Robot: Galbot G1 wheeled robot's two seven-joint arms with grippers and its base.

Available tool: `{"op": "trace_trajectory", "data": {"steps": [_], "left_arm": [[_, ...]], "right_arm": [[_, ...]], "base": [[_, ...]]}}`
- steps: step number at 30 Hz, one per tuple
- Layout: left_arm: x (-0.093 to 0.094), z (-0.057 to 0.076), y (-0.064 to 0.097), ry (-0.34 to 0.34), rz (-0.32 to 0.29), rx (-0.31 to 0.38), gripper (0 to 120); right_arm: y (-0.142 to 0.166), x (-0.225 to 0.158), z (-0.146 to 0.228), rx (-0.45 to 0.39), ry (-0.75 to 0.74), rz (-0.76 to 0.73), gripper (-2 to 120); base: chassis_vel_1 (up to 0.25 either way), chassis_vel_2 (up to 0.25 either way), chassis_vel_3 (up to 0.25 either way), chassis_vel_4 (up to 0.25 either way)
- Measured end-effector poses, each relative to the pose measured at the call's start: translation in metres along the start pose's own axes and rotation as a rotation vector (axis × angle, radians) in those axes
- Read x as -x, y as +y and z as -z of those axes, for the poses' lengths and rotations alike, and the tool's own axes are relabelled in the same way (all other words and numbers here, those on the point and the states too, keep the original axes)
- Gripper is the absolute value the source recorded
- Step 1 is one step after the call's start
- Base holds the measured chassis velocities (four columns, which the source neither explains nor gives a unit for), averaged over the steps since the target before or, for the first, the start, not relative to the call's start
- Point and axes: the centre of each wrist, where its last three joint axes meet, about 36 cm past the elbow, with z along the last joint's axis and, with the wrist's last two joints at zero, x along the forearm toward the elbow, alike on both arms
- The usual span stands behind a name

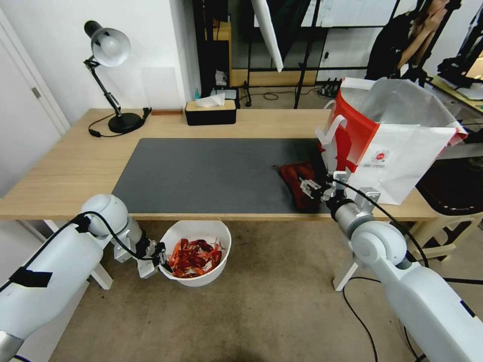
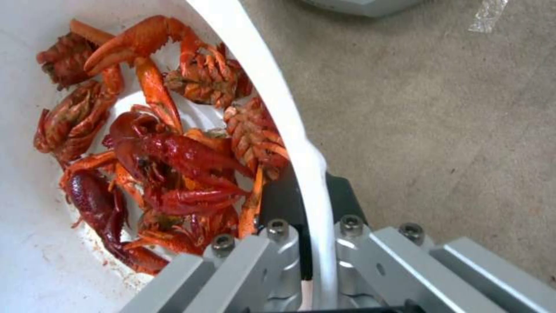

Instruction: Sweep shrimp from table into container with towel, then put container into takeout bag.

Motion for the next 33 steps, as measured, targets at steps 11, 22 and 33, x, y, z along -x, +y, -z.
{"op": "trace_trajectory", "data": {"steps": [11, 22, 33], "left_arm": [[0.0, 0.002, 0.0, 0.0, 0.002, 0.002, 0], [0.003, 0.021, -0.002, -0.02, 0.005, 0.035, 0], [0.001, 0.049, 0.004, -0.04, 0.03, 0.099, 0]], "right_arm": [[0.024, -0.056, -0.002, -0.074, -0.057, 0.014, 100], [0.048, -0.097, -0.012, -0.168, -0.14, 0.003, 100], [0.045, -0.113, -0.029, -0.199, -0.21, 0.011, 100]], "base": [[0.0, 0.0, 0.0, 0.0], [0.0, 0.0, 0.0, 0.0], [0.0, 0.0, 0.0, 0.0]]}}
